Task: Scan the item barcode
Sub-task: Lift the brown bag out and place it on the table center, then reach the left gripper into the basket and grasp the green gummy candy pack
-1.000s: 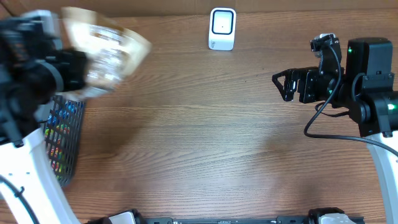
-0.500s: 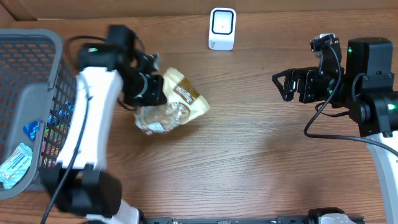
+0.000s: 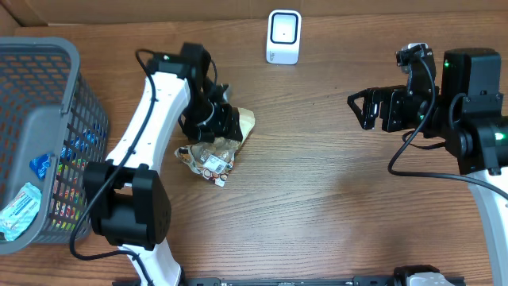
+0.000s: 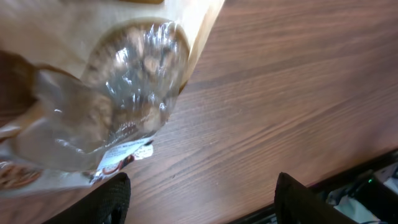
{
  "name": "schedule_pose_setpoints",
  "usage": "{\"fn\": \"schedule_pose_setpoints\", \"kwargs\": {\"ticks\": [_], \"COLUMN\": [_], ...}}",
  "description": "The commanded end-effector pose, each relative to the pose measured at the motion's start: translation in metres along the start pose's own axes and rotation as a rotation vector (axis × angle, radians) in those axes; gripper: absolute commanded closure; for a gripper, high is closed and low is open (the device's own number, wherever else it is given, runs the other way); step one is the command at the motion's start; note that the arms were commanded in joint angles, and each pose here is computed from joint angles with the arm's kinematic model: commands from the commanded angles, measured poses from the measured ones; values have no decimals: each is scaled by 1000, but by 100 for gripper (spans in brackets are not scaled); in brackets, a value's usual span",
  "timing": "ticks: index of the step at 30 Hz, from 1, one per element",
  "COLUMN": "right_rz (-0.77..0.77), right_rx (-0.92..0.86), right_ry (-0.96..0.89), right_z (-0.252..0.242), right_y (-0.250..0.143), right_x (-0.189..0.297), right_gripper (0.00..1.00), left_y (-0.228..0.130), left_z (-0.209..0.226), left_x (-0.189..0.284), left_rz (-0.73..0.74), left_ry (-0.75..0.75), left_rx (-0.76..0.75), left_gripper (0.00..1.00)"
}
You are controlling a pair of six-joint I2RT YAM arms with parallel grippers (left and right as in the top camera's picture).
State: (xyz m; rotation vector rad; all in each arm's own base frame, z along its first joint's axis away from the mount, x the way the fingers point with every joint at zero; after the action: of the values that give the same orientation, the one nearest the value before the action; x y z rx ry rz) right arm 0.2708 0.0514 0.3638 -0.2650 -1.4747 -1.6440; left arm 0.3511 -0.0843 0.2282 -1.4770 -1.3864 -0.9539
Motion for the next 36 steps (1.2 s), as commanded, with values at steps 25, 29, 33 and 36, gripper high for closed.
{"fn": "schedule_pose_setpoints", "kwargs": {"ticks": [25, 29, 33, 36], "right_rz": [-4, 4, 1, -8], "right_rx": [3, -1, 1, 5], "right_ry": [8, 8, 8, 7], "right_z": [2, 2, 2, 2], "right_y": [3, 2, 2, 4], "right_x": [5, 5, 5, 5], "right_gripper": [0, 0, 0, 0], "left_y": [-127, -143, -148, -144], "left_z": [139, 195, 240, 266], "left_x": [298, 282, 256, 228], "left_rz": [-924, -820, -713, -637], "left_ry": [334, 352, 340, 331], "left_rx": [810, 1046, 1181, 1231], "left_gripper": [26, 25, 28, 28]}}
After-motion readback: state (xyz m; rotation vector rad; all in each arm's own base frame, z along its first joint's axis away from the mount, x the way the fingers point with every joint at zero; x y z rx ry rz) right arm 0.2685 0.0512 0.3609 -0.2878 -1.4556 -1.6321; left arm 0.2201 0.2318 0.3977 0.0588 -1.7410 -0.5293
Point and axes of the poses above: each gripper's point midway between its finger pads, its own x axis back along the fingers, its own z axis along the line the jaws close on, y = z × x, the point moved 10 cm from there along x, back along the fingers, and after that the axes turned 7 degrees about x, right-handed, at the moved point
